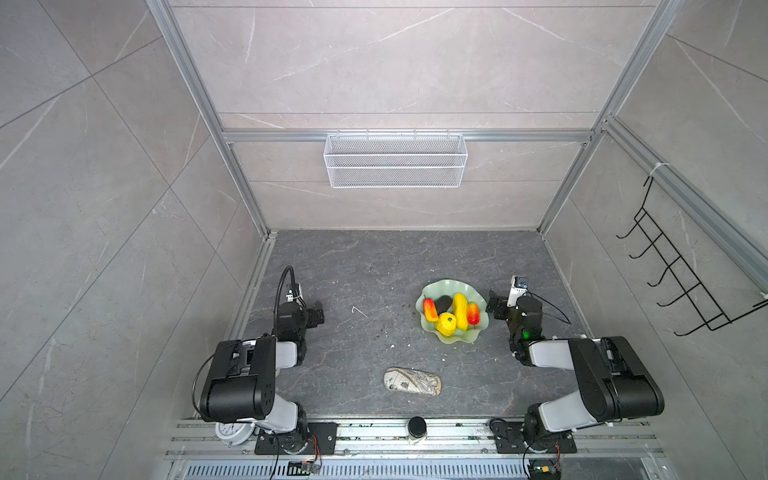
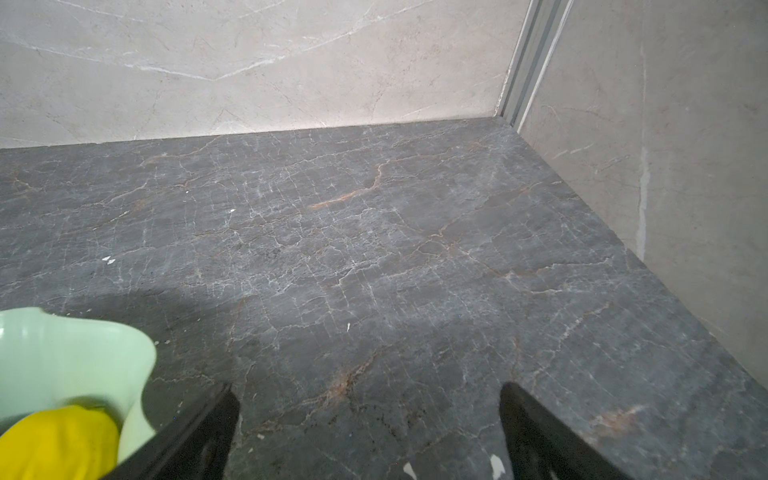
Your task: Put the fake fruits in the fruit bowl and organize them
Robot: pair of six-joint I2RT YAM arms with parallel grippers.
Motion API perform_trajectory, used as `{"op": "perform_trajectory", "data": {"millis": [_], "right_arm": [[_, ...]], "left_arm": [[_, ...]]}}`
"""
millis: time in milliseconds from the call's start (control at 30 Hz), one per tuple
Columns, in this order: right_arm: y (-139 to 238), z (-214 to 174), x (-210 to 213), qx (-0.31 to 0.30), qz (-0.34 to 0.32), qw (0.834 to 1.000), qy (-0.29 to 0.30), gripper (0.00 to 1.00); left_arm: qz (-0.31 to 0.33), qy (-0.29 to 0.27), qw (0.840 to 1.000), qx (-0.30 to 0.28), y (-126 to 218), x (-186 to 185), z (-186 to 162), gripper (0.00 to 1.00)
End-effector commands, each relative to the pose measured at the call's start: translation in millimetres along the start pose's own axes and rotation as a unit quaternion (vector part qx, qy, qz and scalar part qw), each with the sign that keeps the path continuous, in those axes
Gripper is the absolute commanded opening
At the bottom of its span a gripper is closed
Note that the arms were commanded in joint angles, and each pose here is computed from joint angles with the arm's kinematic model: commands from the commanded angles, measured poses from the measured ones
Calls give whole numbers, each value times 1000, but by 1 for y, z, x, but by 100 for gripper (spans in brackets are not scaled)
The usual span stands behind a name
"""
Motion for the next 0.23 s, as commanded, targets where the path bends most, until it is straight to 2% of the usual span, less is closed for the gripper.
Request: {"op": "perform_trajectory", "data": {"millis": [0, 200], "right_arm": [[-1, 1, 4, -2, 14, 1000, 1, 100], [0, 1, 4, -3, 16, 1000, 0, 99]], "left_arm": [[9, 5, 999, -46, 0, 7, 26, 100], [9, 4, 999, -47, 0, 7, 26, 100]]}}
Point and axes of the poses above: each gripper's point midway between its finger pads, its own y axis back along the fingers, its own x axis along the line the jaws close on, z = x × y, the point moved 2 cm from there along y, back along the fingers, and after that the axes turned 15 degrees about -y, right-handed, at the moved point
